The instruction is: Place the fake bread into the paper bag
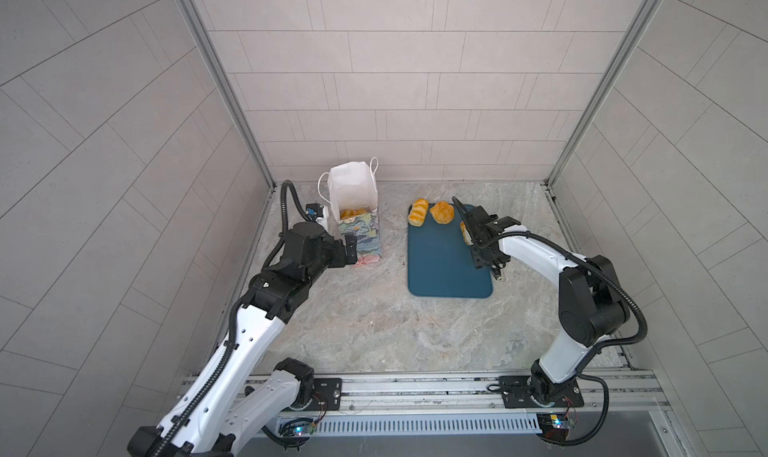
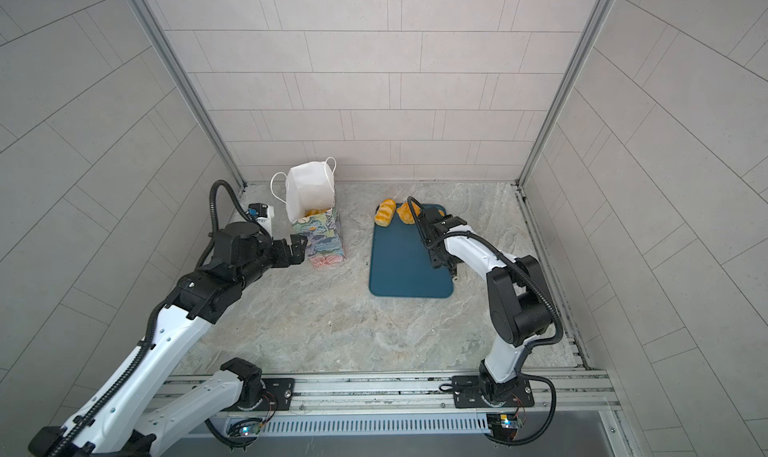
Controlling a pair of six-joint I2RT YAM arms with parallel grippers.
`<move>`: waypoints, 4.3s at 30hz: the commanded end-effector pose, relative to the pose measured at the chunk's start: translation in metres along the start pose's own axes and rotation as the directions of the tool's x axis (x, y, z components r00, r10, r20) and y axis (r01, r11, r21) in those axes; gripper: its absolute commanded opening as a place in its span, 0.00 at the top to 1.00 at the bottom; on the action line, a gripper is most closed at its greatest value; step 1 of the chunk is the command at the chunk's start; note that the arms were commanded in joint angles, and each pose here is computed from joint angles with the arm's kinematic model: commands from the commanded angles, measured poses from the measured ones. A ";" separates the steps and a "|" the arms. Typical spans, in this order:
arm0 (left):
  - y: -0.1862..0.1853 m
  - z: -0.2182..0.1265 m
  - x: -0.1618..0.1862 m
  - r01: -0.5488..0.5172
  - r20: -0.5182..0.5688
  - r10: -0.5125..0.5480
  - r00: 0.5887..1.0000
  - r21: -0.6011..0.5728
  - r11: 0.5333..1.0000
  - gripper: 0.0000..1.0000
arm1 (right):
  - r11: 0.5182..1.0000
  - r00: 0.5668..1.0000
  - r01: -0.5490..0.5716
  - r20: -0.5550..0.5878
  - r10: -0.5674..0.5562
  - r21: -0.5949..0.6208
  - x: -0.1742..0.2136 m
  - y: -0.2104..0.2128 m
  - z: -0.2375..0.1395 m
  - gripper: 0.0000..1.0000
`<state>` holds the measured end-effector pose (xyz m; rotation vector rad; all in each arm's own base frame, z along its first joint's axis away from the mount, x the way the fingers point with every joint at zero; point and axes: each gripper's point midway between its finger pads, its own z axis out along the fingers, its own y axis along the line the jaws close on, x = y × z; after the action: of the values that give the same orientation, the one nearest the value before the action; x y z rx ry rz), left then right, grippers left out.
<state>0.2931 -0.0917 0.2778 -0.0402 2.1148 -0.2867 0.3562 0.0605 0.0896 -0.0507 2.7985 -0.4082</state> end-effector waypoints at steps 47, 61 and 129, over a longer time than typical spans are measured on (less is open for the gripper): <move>0.005 -0.005 0.000 -0.037 0.042 0.038 0.998 -0.015 0.999 0.00 | 0.955 0.959 -0.252 0.091 0.269 -0.157 -0.019 0.020 -0.035 0.44; 0.004 -0.008 0.005 -0.045 0.055 0.045 0.997 0.007 0.999 0.00 | 0.936 0.928 -0.352 0.138 0.346 0.019 -0.033 0.035 -0.024 0.43; -0.004 -0.007 0.005 -0.025 0.069 0.020 0.997 0.061 0.998 0.00 | 0.994 0.980 0.075 -0.181 -0.087 -0.075 0.065 0.033 -0.009 0.62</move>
<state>0.2837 -0.0943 0.2754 0.0188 2.0529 -0.3194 0.2973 0.0956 0.0643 -0.1024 2.9800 -0.3273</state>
